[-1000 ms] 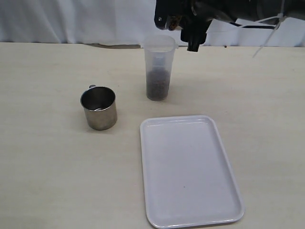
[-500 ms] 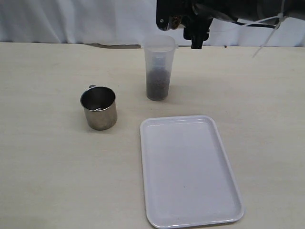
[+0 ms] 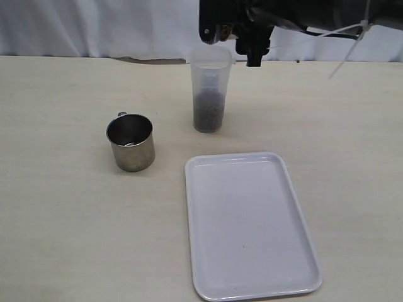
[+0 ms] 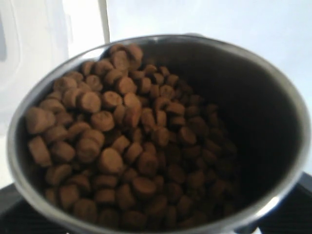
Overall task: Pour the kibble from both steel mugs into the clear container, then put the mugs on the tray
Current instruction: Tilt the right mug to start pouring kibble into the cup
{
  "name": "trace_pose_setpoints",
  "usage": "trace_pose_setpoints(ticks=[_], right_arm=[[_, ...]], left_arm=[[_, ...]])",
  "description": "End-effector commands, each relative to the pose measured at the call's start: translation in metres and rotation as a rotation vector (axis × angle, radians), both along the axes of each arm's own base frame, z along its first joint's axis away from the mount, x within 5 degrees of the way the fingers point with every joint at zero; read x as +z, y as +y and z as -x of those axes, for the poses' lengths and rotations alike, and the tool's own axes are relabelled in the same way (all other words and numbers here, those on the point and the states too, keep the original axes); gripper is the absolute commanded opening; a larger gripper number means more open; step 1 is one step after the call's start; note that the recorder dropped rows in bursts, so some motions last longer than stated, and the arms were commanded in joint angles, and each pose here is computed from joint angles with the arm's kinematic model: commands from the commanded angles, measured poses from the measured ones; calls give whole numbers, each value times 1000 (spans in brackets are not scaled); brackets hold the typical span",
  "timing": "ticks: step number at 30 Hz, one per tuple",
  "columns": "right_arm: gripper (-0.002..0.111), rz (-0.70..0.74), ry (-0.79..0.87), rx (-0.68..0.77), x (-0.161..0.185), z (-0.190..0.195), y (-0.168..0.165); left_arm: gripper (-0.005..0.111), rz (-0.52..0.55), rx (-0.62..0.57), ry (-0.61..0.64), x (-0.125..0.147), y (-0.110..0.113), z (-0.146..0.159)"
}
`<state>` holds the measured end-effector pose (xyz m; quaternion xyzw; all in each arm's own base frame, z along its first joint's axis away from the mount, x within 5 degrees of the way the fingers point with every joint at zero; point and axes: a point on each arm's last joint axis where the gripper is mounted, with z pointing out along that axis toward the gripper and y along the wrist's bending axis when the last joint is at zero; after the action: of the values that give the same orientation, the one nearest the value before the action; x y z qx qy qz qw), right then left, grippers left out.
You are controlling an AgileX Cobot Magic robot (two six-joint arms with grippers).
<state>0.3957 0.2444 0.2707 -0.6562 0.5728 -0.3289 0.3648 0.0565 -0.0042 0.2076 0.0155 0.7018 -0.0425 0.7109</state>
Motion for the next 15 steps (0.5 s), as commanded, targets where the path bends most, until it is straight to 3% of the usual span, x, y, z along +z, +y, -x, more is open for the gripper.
trace_pose_setpoints(ticks=[1,15], right_arm=[[5,3,-36,31,9,1,4],[5,95,-35,50,0,-2,3]], left_arm=[[0,8,0,-13,0,0,0],[0,8,0,-13,0,0,0]])
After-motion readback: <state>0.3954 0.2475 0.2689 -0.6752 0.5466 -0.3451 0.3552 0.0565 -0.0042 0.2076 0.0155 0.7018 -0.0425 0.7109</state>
